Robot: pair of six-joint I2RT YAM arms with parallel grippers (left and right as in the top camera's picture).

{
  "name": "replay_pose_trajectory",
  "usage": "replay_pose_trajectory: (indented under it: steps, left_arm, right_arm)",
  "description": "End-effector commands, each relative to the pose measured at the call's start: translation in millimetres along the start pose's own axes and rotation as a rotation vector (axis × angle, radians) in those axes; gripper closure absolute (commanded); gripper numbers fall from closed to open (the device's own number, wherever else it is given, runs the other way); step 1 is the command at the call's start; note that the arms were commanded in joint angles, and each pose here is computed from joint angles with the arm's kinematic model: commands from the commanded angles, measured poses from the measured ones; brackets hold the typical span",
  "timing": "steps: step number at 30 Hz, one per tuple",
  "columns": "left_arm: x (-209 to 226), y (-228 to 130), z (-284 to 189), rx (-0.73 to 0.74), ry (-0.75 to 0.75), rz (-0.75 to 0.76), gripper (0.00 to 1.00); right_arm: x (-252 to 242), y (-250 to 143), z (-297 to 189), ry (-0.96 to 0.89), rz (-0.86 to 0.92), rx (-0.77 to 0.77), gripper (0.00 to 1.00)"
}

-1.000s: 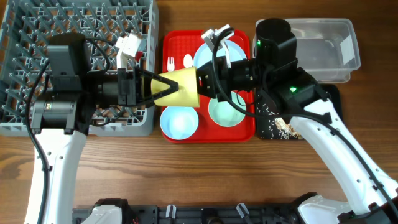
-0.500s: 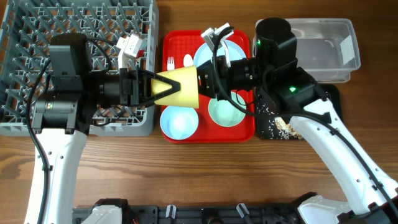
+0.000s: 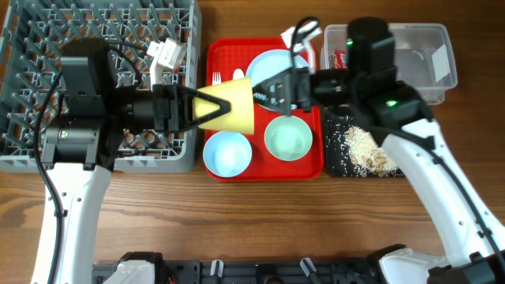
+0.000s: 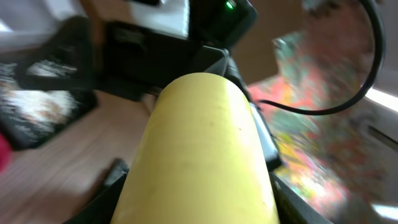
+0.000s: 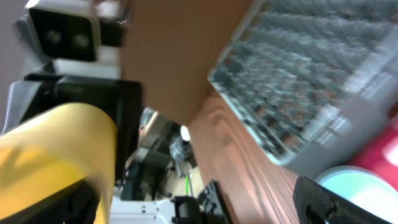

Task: Sort waste into correct bins and load items into the dishwasher rack
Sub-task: 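Hand the yellow cup from the right gripper to the left gripper, then place the yellow cup upside down in the dish rack with the left gripper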

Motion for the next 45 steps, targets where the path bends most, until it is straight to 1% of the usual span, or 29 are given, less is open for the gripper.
replay_pose_trajectory:
  steps: [1, 3, 6, 8, 10, 12, 14, 17, 19, 22, 25, 27, 28, 30, 33, 34, 36, 38, 39, 43, 45]
  left_arm:
    - [18.9, 12.6, -4.1, -0.127, 0.218, 0.04, 0.47]
    - [35.7, 15.7, -9.9, -0.183, 0.354, 0.026, 0.47]
    - [73.5, 17.9, -32.9, -0.293, 0.686, -0.031, 0.48]
    - [95.7, 19.4, -58.7, -0.379, 0.948, -0.054, 0.47]
    - [107.5, 17.4, -80.4, -0.424, 1.143, -0.059, 0.47]
    - [115.9, 13.1, -96.7, -0.429, 1.29, -0.063, 0.47]
    - [122.8, 7.1, -103.0, -0.397, 1.361, -0.079, 0.47]
    - [139.2, -1.5, -108.4, -0.337, 1.437, -0.145, 0.49]
    - [158.7, -4.9, -110.0, -0.281, 1.486, -0.206, 0.52]
    - [184.9, -7.8, -107.3, -0.209, 1.507, -0.281, 0.54]
    - [217.6, -17.5, -104.3, -0.132, 1.535, -0.417, 0.55]
    - [234.0, -21.0, -102.1, -0.086, 1.546, -0.457, 0.58]
    - [239.8, -22.8, -101.5, -0.07, 1.549, -0.476, 0.59]
    - [246.4, -27.5, -100.6, -0.051, 1.558, -0.518, 0.59]
    - [247.1, -29.9, -99.8, -0.04, 1.56, -0.529, 0.58]
    - [246.3, -29.7, -99.8, -0.042, 1.56, -0.527, 0.55]
    - [246.0, -29.6, -100.2, -0.043, 1.56, -0.527, 0.38]
    - [245.7, -30.3, -100.3, -0.039, 1.56, -0.529, 0.08]
    - [243.0, -30.3, -100.5, -0.037, 1.56, -0.532, 0.0]
    - [222.5, -16.9, -100.9, -0.063, 1.547, -0.517, 0.0]
    - [200.3, -3.9, -102.4, -0.091, 1.54, -0.492, 0.0]
  right_arm:
    - [-19.9, 9.1, -37.3, -0.211, 0.02, -0.131, 0.0]
    - [-23.5, 3.7, -52.2, -0.314, 0.036, -0.164, 0.0]
    - [-20.2, -11.8, -69.3, -0.458, 0.027, -0.181, 0.0]
    - [-15.9, -22.7, -76.5, -0.508, 0.028, -0.173, 0.0]
    - [-12.8, -31.3, -81.1, -0.534, 0.043, -0.163, 0.0]
    - [-10.5, -38.6, -83.4, -0.544, 0.054, -0.147, 0.0]
    - [-11.2, -44.0, -83.9, -0.551, 0.071, -0.129, 0.0]
    - [-13.8, -50.4, -83.9, -0.56, 0.104, -0.104, 0.0]
    - [-14.9, -55.2, -84.3, -0.566, 0.126, -0.087, 0.0]
    - [-15.7, -59.9, -84.6, -0.573, 0.111, -0.06, 0.0]
    - [-16.4, -64.3, -85.0, -0.578, 0.12, -0.041, 0.0]
    - [-16.7, -65.9, -85.1, -0.579, 0.12, -0.033, 0.0]
    - [-16.7, -66.1, -85.2, -0.579, 0.117, -0.031, 0.0]
    - [-16.7, -66.1, -85.3, -0.58, 0.114, -0.03, 0.0]
    - [-16.7, -65.6, -85.2, -0.58, 0.111, -0.032, 0.0]
    - [-16.7, -65.4, -85.2, -0.579, 0.11, -0.033, 0.0]
    - [-16.7, -65.2, -85.2, -0.579, 0.109, -0.033, 0.0]
    - [-16.6, -65.3, -85.2, -0.579, 0.109, -0.033, 0.0]
    - [-16.6, -65.3, -85.2, -0.579, 0.109, -0.033, 0.0]
    - [-16.6, -65.3, -85.2, -0.579, 0.107, -0.032, 0.0]
    - [-16.6, -65.3, -85.2, -0.579, 0.103, -0.031, 0.0]
Point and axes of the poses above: each gripper's point midway between its finger pads, its own z axis out along the fingers, its own x axis along the line the jaws close on, y = z × x, the point moved 5 cm from there along -z, back along the fingers, and after that the axes turned 2 degrees about z, right-handed, at the moved point
